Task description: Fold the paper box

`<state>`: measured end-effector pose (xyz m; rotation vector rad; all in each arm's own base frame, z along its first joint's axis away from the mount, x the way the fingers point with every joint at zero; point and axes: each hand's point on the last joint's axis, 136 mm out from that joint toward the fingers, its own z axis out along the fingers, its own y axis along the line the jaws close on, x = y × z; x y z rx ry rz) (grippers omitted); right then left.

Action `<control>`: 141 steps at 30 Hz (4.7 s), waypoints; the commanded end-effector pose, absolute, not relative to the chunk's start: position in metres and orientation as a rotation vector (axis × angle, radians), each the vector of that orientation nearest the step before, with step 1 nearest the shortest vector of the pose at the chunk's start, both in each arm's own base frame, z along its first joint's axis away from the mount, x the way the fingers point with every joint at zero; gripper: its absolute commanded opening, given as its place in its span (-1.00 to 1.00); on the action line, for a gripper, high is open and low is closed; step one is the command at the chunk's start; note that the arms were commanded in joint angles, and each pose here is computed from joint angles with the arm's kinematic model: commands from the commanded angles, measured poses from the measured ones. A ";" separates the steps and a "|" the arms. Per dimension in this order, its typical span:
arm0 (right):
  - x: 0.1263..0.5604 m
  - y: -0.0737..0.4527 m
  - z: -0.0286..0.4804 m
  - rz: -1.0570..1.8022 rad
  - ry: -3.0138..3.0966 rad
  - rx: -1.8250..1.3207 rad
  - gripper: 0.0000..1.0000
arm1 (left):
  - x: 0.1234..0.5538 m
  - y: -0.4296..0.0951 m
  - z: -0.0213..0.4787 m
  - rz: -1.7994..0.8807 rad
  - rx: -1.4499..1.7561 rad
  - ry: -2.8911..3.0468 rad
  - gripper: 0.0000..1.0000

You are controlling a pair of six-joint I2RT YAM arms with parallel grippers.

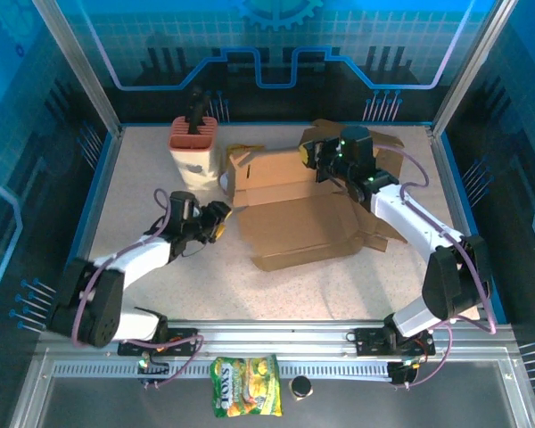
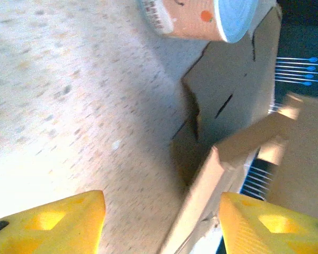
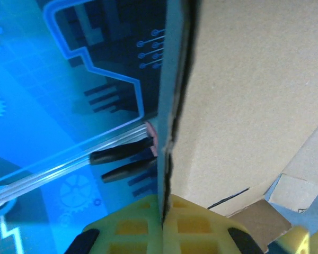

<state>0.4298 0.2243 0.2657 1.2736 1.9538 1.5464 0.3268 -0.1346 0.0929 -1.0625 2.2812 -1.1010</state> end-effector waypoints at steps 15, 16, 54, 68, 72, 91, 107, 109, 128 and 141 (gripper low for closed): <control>0.409 0.282 0.205 1.520 2.196 0.890 -1.00 | 0.310 -0.073 0.101 -0.695 -0.583 2.512 0.01; 0.409 0.284 0.202 1.523 2.201 0.873 -1.00 | 0.313 -0.072 0.102 -0.681 -0.561 2.508 0.01; 0.414 0.276 0.189 1.742 2.118 0.495 -1.00 | 0.311 -0.099 0.092 -0.571 -0.055 2.536 0.08; 0.414 0.278 0.176 1.756 2.130 0.496 -1.00 | 0.312 -0.138 0.091 -0.609 0.282 2.506 0.14; 0.416 0.278 0.176 1.763 2.127 0.505 -1.00 | 0.314 -0.147 0.092 -0.618 0.346 2.495 0.14; 0.432 0.286 0.194 1.806 2.073 0.504 -1.00 | 0.308 -0.176 0.100 -0.521 0.564 2.415 -0.06; 0.437 0.284 0.205 1.848 2.021 0.530 -1.00 | 0.309 -0.190 0.126 -0.655 0.519 2.231 -0.19; 0.438 0.284 0.206 1.851 2.018 0.525 -1.00 | 0.311 -0.186 0.125 -0.635 0.490 2.231 -0.17; 0.420 0.274 0.164 1.855 2.058 0.464 -1.00 | 0.313 -0.179 0.091 -0.539 0.302 2.330 -0.13; 0.419 0.270 0.153 1.844 2.084 0.454 -1.00 | 0.312 -0.193 0.102 -0.544 0.377 2.232 -0.21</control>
